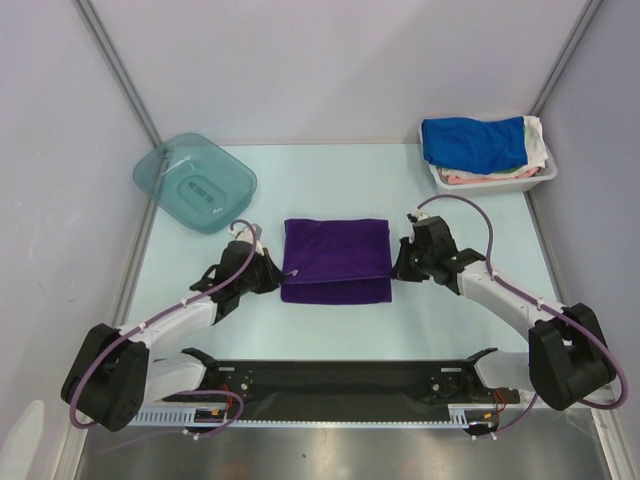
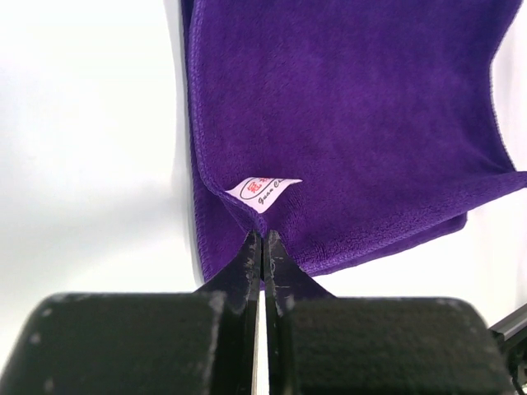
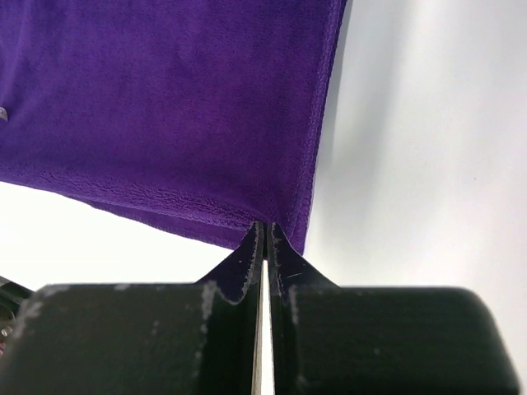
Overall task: Fold and stack the towels
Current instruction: Fold the towel
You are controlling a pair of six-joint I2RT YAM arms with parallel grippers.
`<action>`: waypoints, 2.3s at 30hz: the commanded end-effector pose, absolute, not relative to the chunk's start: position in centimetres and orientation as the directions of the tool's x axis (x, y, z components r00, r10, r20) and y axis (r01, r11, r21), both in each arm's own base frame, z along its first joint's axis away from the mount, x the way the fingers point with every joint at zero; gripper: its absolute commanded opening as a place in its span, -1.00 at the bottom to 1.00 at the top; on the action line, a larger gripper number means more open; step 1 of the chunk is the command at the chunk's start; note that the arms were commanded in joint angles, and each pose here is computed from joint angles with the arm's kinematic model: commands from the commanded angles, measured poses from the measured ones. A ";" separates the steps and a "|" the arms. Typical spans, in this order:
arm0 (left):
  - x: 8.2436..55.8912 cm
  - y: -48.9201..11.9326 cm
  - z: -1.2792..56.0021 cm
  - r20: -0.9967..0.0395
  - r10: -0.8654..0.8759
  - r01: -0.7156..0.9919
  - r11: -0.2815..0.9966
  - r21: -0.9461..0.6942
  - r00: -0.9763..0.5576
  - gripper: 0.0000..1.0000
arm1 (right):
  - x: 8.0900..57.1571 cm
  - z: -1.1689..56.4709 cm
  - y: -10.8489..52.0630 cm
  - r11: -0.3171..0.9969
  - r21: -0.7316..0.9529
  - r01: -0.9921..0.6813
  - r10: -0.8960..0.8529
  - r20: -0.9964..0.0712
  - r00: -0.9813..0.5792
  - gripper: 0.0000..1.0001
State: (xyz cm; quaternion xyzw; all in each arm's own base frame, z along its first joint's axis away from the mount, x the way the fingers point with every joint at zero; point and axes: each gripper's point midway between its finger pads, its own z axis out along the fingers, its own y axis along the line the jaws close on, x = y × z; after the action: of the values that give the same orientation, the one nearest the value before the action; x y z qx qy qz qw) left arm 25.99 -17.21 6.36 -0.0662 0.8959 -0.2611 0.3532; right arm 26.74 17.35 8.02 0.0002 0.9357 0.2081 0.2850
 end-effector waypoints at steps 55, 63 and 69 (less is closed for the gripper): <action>22.6 -16.7 2.1 -0.542 -0.256 0.069 0.859 -0.508 -0.800 -0.72 | 22.1 3.4 17.1 0.929 0.360 -0.090 0.098 -0.470 -0.877 -0.84; 27.1 -16.5 11.4 -0.691 -0.350 0.091 0.853 -0.515 -0.632 -0.11 | 27.6 12.3 17.3 0.895 0.436 -0.100 0.206 -0.599 -0.774 0.01; 32.6 -15.3 15.2 -0.731 -0.426 0.011 0.861 -0.509 -0.532 -0.07 | 35.1 15.6 15.9 0.876 0.482 -0.018 0.333 -0.631 -0.701 -0.02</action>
State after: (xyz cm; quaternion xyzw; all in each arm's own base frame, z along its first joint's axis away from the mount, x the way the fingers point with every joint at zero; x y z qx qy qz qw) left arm 28.99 -16.50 12.50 -0.0889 0.8636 -0.2558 0.4252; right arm 30.91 16.41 13.42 0.0607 0.9111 0.2214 0.3423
